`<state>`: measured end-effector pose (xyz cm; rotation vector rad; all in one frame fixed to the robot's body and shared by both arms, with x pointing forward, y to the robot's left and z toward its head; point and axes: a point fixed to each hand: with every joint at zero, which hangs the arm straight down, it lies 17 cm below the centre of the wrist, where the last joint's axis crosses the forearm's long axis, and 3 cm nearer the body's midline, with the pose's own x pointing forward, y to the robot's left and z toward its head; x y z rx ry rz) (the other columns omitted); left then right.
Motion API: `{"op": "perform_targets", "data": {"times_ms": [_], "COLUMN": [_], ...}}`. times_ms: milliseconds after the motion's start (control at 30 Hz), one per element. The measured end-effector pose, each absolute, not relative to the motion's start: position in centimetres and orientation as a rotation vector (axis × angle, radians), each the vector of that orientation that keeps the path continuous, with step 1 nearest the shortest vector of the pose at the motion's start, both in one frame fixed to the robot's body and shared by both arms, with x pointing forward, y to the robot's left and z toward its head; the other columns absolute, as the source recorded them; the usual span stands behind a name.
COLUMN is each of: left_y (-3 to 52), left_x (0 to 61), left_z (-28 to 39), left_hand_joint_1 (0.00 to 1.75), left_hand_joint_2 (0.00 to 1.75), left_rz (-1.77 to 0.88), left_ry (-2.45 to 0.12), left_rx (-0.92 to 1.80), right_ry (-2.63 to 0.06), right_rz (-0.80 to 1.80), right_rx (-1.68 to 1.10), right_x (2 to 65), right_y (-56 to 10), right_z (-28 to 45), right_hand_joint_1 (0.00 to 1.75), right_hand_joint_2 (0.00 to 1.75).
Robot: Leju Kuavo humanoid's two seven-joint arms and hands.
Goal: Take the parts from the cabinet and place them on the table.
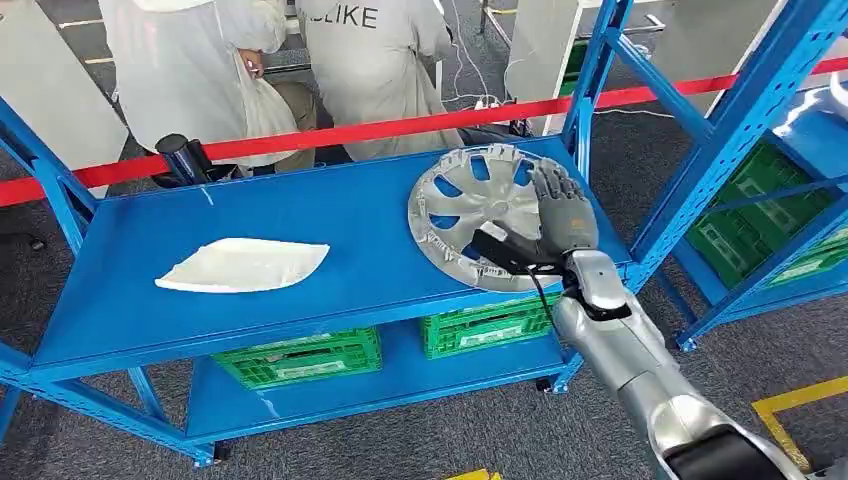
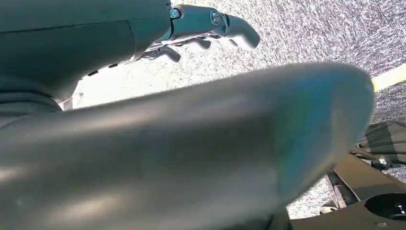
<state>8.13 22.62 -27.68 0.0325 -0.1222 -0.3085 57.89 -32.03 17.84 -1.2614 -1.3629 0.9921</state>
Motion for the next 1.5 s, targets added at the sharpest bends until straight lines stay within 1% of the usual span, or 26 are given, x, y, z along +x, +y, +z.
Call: {"op": "perform_targets", "data": {"times_ms": [433,800,1033,1167,1500], "left_y": [22.4,22.5,22.5,22.4,22.3], "left_x": [8.3,8.6,8.7,8.7,9.1], "left_z": [-27.6,-27.6,-27.6,-27.6,-27.5], "left_hand_joint_1": [0.00,0.00,0.00,0.00,0.00], "left_hand_joint_2": [0.00,0.00,0.00,0.00,0.00], "left_rz": [-0.317,-0.315,-0.313,-0.314,-0.329], "left_ry": [-0.125,-0.131,-0.131,-0.131,-0.139], "left_rx": [0.032,0.034,0.034,0.029,0.026], "right_ry": [-1.354,-1.290,-1.293,-1.304,-1.366], "right_rz": [0.970,0.989,0.997,1.041,1.118], "right_rx": [-1.266,-1.242,-1.226,-1.172,-0.944], "right_x": [58.5,57.4,57.3,57.1,56.2], "right_y": [-33.3,-33.7,-33.0,-30.7,-19.8], "right_z": [17.9,14.7,14.4,13.1,9.3], "right_hand_joint_1": [0.00,0.00,0.00,0.00,0.00], "right_hand_joint_2": [0.00,0.00,0.00,0.00,0.00]}}
